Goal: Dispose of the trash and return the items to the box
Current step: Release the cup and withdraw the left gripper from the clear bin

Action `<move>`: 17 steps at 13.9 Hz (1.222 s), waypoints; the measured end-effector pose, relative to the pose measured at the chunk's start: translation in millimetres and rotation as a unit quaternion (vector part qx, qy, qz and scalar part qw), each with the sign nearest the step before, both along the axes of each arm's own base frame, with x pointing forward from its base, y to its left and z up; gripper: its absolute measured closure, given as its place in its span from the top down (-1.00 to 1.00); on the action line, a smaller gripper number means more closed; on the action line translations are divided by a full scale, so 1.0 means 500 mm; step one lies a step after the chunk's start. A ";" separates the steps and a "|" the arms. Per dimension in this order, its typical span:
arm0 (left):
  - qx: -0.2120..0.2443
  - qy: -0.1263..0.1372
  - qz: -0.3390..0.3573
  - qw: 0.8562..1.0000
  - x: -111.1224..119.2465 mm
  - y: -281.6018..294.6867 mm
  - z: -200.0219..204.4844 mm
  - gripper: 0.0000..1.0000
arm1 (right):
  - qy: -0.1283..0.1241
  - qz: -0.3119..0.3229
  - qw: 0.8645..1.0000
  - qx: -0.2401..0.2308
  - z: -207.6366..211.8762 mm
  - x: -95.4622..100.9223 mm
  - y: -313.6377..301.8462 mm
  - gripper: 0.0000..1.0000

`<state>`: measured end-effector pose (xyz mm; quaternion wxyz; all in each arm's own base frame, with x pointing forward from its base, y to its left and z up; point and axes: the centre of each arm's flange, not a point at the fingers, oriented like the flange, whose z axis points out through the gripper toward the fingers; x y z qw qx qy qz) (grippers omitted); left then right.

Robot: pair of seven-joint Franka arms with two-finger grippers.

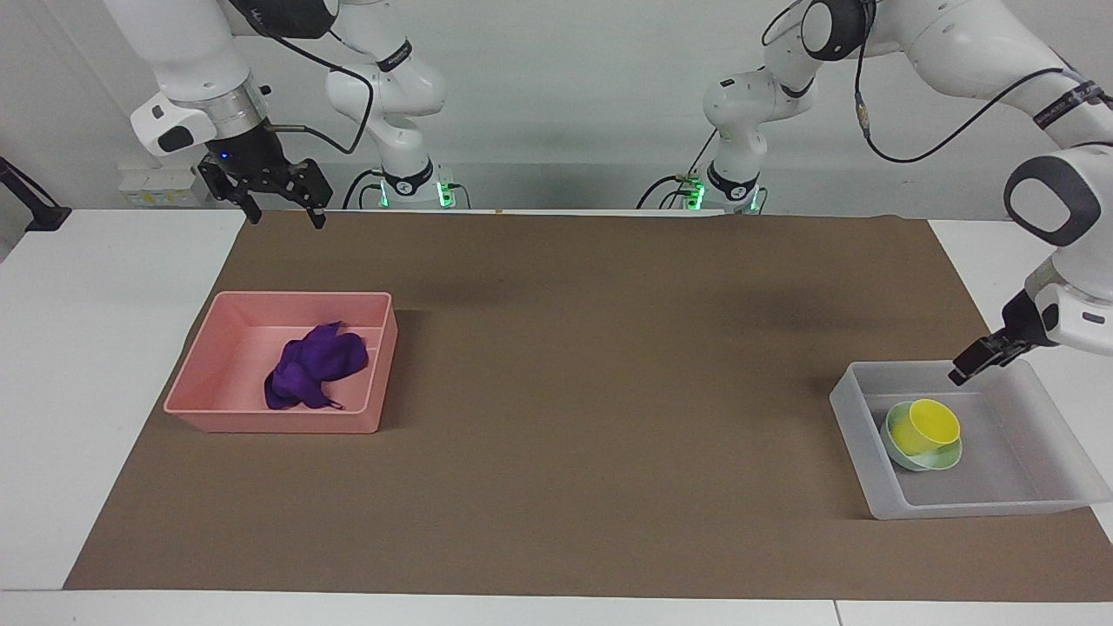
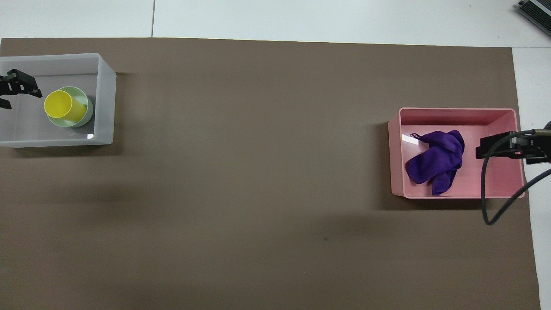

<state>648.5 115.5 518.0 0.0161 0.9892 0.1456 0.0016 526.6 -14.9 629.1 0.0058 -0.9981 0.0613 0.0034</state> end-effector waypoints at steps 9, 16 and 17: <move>0.001 0.070 -0.095 0.993 -0.163 -0.292 0.102 1.00 | 0.003 0.000 1.000 0.000 -0.005 -0.002 0.000 1.00; -0.001 0.045 -0.225 0.973 -0.248 -0.282 0.137 1.00 | 0.003 0.000 1.000 0.000 -0.005 -0.007 0.000 1.00; -0.001 0.042 -0.225 0.973 -0.247 -0.277 0.141 1.00 | 0.003 0.000 1.000 0.000 -0.005 -0.007 0.000 1.00</move>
